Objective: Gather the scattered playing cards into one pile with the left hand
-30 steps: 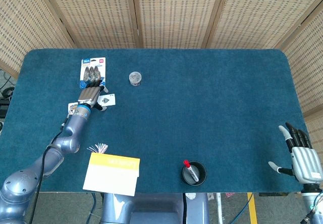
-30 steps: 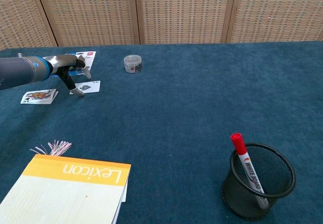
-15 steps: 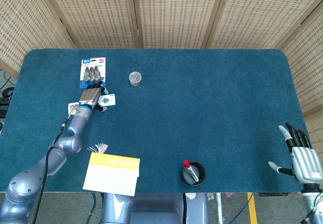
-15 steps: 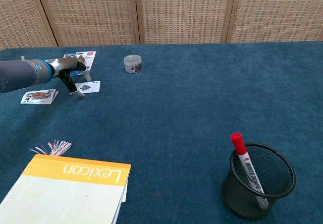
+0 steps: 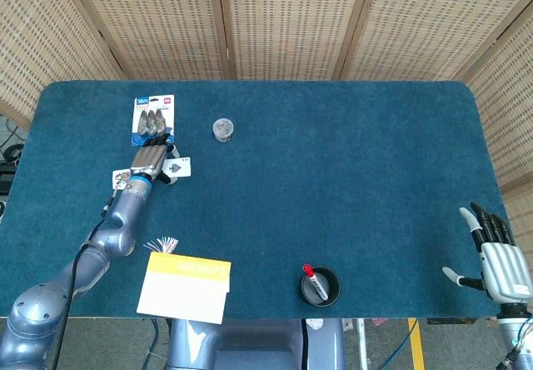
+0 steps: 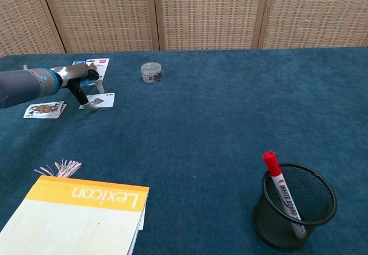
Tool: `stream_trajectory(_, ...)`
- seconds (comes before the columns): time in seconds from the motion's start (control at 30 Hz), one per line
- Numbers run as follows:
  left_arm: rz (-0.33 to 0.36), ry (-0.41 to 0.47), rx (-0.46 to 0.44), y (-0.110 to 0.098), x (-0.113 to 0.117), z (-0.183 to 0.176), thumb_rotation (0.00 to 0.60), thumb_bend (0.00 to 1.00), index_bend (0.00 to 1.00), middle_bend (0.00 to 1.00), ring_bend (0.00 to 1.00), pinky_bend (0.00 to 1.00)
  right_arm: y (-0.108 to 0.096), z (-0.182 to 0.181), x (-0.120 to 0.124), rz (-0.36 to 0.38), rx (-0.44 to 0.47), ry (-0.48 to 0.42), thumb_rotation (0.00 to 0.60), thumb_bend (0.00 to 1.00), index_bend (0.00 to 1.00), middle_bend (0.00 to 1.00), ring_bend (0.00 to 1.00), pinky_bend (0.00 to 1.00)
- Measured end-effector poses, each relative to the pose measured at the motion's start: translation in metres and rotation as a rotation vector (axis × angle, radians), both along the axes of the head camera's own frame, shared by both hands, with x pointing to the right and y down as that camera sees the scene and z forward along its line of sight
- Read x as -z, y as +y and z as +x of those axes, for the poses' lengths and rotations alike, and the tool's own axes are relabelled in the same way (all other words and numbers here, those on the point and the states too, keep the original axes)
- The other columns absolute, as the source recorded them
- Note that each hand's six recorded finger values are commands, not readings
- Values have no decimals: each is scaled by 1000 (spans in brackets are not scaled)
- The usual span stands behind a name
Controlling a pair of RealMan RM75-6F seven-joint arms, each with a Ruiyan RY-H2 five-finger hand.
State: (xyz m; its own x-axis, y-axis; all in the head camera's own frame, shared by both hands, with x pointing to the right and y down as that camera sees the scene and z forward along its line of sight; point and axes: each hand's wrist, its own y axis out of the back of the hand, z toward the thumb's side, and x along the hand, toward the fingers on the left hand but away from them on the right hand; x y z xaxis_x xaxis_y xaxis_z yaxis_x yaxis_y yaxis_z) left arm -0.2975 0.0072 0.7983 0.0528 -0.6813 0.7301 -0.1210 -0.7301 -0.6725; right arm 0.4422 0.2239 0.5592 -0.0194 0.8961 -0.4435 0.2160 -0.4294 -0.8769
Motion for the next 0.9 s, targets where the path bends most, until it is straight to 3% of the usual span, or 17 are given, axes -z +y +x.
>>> stream_trajectory(0.9,32,-12,-31,-7,18,-22,600,260,559,0,0,0,0,0,0,-6,-1,6,600,156,0,0,0,0)
